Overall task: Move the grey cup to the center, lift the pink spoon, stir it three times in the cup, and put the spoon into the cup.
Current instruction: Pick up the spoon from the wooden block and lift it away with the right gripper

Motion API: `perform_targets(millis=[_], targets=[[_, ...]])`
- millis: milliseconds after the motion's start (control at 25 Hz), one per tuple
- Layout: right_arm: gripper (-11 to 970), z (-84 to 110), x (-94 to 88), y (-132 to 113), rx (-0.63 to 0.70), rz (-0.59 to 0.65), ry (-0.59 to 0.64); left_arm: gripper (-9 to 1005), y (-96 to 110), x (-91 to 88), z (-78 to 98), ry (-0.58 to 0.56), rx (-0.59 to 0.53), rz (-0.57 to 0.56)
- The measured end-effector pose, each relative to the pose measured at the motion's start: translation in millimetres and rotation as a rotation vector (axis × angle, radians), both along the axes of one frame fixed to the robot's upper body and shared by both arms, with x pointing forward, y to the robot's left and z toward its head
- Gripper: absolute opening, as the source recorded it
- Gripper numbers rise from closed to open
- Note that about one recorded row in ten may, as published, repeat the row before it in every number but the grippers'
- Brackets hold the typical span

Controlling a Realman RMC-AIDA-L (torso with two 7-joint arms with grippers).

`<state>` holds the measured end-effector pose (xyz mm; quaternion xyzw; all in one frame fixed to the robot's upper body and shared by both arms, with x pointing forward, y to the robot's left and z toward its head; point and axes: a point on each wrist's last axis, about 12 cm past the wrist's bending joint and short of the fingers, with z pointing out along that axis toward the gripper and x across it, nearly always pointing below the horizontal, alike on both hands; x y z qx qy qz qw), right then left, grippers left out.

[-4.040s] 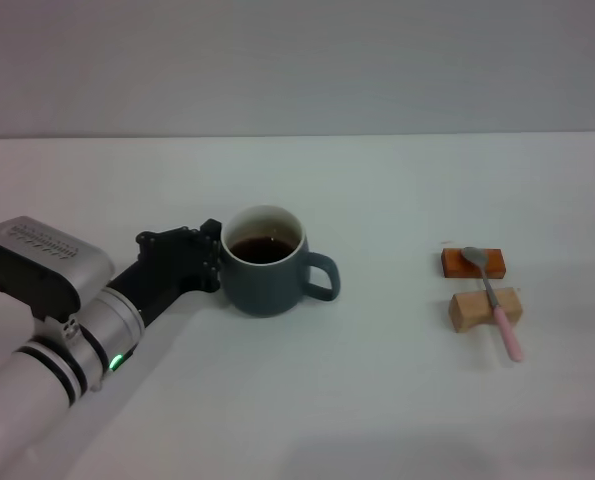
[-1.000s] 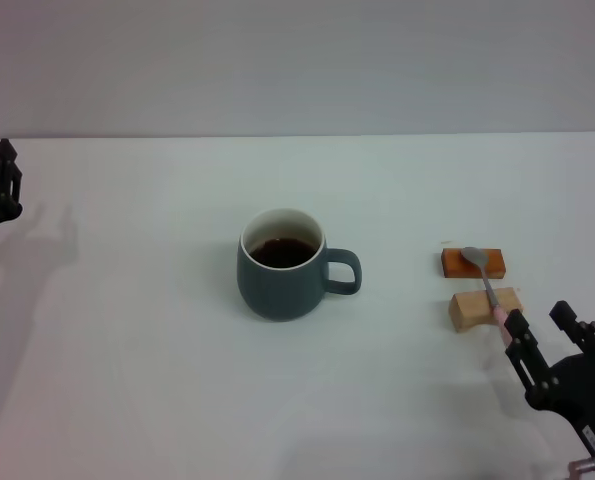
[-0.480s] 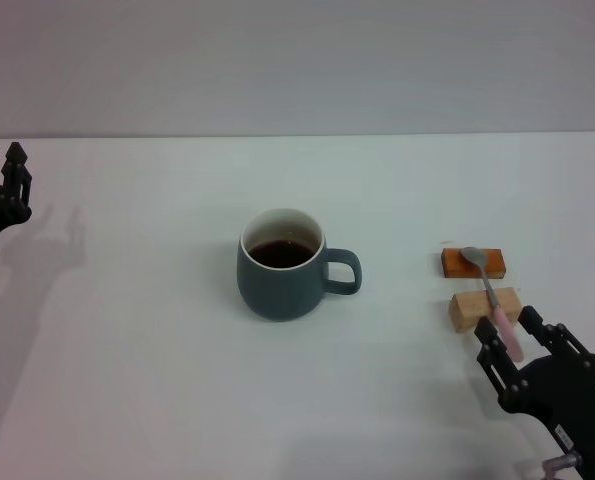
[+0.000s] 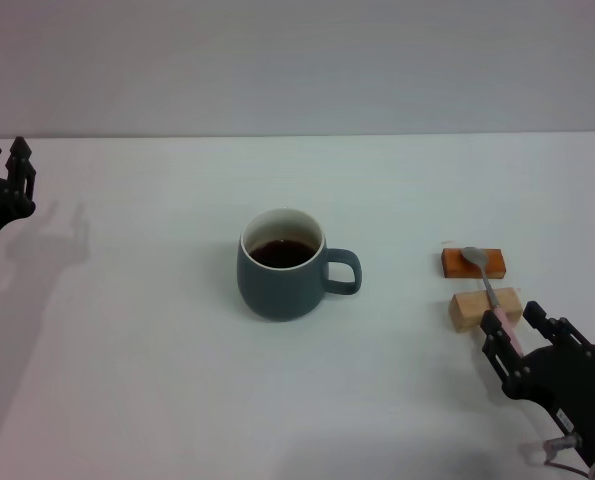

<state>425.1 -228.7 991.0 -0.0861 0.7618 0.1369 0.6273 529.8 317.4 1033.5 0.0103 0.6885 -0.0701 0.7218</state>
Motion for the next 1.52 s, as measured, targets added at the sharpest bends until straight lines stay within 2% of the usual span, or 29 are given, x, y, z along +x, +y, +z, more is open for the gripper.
perform_targets(millis=[1520], targets=[[525, -7.6, -0.8, 1.4, 0.008, -0.006, 0.054, 324, -3.1, 5.5, 2.8, -0.001, -0.001, -0.007]])
